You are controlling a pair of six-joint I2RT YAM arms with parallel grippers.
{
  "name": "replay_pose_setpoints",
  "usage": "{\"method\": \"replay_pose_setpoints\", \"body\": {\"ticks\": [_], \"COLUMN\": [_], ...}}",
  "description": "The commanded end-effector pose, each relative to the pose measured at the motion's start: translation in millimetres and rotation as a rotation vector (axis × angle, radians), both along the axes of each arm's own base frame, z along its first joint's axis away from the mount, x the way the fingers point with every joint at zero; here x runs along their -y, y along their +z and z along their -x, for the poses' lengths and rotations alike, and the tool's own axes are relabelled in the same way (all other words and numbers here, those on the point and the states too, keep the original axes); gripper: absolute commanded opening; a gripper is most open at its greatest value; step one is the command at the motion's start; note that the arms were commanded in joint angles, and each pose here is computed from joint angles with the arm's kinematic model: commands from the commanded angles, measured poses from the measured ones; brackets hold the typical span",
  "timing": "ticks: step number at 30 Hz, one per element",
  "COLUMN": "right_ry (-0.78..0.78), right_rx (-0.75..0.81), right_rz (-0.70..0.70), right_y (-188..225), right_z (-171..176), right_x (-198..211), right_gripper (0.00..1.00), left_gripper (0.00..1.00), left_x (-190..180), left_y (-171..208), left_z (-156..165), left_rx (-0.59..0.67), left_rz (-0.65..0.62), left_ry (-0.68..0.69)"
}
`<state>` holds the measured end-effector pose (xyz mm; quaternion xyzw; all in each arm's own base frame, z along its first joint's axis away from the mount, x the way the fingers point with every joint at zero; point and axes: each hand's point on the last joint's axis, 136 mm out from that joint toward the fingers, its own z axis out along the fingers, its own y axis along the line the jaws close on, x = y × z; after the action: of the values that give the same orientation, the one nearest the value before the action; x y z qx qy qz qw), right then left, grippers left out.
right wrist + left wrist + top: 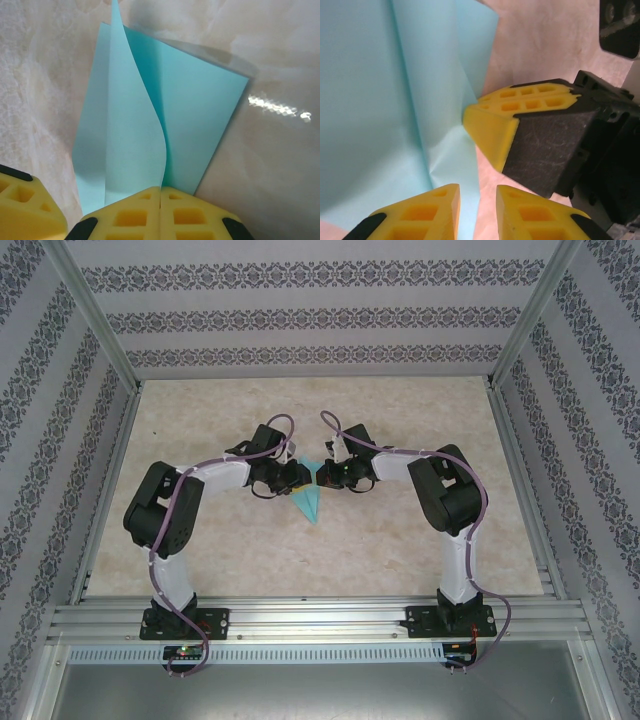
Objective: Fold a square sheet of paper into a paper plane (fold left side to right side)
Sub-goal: Fourth fold the wing at the center of the table.
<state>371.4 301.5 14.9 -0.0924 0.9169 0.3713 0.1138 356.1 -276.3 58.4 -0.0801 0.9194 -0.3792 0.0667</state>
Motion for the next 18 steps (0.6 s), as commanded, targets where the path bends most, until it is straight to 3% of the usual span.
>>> {"method": "replay_pose_setpoints", "body": {"ticks": [1,18], "right_ry": [0.012,0.018], "right_rx": [-0.057,-0.056], "right_rz": [0.107,0.115], "right_y": [-35,-35], "right_z": [16,16], "right_x": [9,8], "right_gripper": [0.06,0.06], "left_gripper": [0.25,0.22], "left_x": [12,9], "left_y": [3,-37], "left_z": [-14,-8], "left_rx": [0.022,-0.046], "left_rz": [0.058,0.015], "left_ry": [-0.007,-0.005]}}
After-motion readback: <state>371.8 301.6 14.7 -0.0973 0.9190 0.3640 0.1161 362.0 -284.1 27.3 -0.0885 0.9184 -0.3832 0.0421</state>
